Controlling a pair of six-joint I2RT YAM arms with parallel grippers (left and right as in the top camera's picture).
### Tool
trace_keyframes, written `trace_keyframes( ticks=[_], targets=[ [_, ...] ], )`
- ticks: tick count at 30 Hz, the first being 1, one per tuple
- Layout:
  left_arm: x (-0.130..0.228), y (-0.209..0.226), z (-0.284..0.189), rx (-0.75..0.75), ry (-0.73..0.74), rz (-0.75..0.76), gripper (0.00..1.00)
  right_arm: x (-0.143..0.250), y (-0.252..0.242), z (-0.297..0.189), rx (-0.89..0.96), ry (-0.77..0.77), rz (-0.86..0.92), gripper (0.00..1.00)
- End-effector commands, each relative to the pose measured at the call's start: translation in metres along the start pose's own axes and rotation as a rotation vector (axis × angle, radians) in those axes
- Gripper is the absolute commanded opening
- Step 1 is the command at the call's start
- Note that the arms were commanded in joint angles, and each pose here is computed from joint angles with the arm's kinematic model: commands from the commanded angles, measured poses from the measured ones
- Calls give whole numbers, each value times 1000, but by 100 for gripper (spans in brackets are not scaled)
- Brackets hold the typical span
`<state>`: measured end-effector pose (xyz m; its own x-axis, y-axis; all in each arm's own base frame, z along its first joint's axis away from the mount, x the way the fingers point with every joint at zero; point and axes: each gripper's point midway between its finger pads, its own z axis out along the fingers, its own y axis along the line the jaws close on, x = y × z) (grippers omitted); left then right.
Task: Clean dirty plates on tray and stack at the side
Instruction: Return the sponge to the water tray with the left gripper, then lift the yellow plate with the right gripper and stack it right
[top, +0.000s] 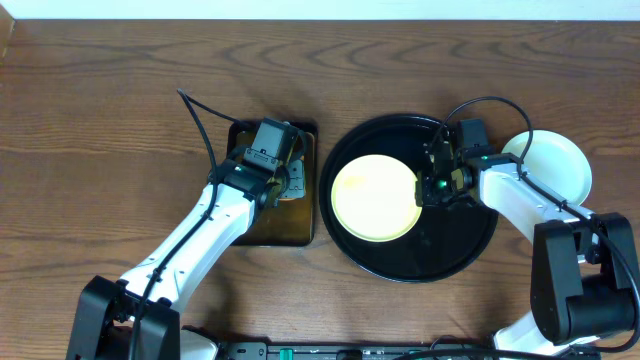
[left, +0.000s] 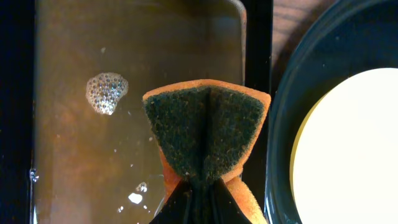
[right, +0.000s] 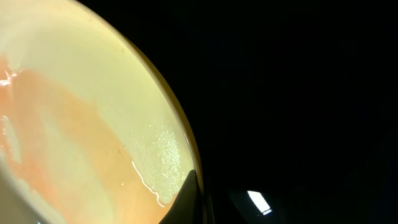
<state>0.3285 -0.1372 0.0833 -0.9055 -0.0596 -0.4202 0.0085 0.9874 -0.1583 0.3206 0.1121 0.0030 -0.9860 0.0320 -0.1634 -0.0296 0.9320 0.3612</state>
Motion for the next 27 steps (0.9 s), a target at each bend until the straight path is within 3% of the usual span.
trace_keyframes(
  ticks=[1,17,23,27],
  targets=[
    [4,6,2,-21,12,10,8,11,14,5,-86,44,4,1],
    [8,8,2,-28,27,11,8,-25,35,-7,-267,-89,-34,1],
    [9,8,2,-31,31,11,8,-40,31,-12,-263,-152,-67,1],
    [8,11,2,-50,24,19,8,-53,15,-23,-160,-212,-74,1]
  ],
)
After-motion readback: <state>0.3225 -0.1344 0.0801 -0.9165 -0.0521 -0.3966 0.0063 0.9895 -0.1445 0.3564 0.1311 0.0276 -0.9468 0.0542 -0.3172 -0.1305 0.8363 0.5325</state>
